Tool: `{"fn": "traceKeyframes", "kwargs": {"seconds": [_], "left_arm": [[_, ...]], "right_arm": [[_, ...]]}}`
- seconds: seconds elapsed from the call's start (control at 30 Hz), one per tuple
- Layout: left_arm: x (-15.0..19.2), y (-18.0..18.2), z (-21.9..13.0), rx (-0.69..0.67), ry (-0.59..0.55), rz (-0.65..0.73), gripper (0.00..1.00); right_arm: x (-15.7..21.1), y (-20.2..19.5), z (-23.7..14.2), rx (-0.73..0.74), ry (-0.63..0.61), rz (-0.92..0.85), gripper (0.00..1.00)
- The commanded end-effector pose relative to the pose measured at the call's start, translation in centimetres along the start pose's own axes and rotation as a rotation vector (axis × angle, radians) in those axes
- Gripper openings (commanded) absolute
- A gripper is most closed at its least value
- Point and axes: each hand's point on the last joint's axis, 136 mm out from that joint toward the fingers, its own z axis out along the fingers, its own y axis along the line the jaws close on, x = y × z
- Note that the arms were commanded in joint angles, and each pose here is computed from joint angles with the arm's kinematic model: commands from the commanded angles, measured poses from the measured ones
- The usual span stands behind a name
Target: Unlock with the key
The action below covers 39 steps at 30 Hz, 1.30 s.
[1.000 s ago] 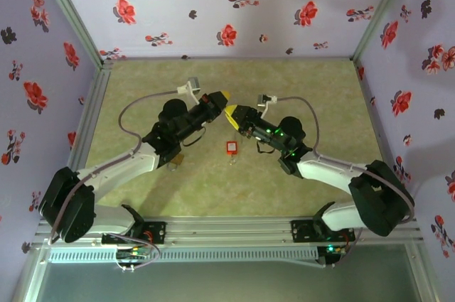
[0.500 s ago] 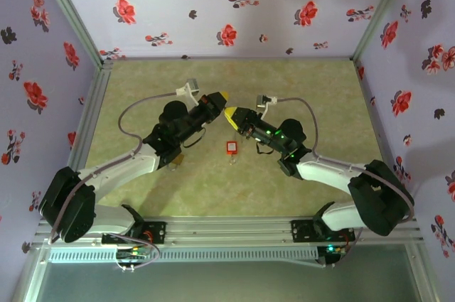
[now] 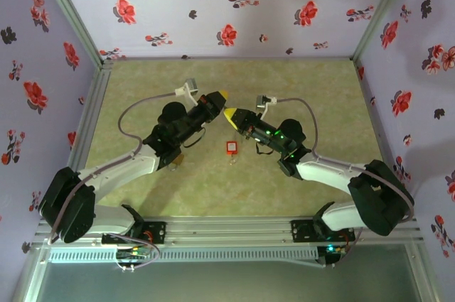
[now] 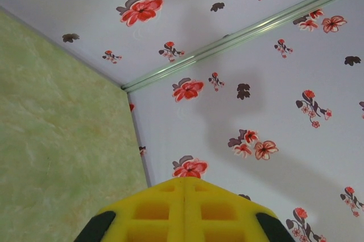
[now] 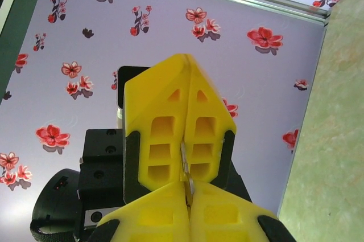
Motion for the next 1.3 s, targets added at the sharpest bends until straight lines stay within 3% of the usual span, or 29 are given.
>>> {"fn": "traceKeyframes", "kwargs": {"seconds": [0.0,0.07,0.17,0.3,0.5,0.63,0.77,1.0,1.27], "left_arm": [[0.0,0.3,-0.6,0.003,-0.024,0.021,0.00],[-0.1,0.6,-0.9,-0.002,-0.038,0.016,0.00],[-0.9,1.1,-1.7,-0.025,-0.072,0.024,0.37],[-2.9,1.3,-3.8,-0.093,-0.109,0.073,0.72],[-5.6,4.4,-9.4,-0.369,-0.087,0.175,0.97],[-5.3,7.1,-13.5,-0.594,0.063,0.297,1.00],[-3.7,9.6,-16.8,-0.800,0.315,0.443,1.00],[-0.6,14.8,-19.2,-1.068,0.737,0.507,0.98],[1.7,21.9,-19.8,-1.245,0.919,0.494,0.86]], "right_arm": [[-0.1,2.6,-0.1,-0.072,-0.004,-0.047,0.00],[0.0,2.7,-0.3,-0.060,0.001,-0.058,0.00],[0.2,2.8,-0.7,-0.027,0.007,-0.084,0.00],[0.4,2.3,-1.6,0.064,0.020,-0.129,0.00],[1.2,1.5,-3.5,0.252,0.097,-0.244,0.00],[1.5,0.9,-5.1,0.402,0.174,-0.330,0.00],[1.8,-0.2,-6.7,0.546,0.266,-0.382,0.00],[1.2,-0.7,-7.5,0.593,0.287,-0.381,0.00],[1.0,-1.7,-8.7,0.637,0.285,-0.358,0.00]]}}
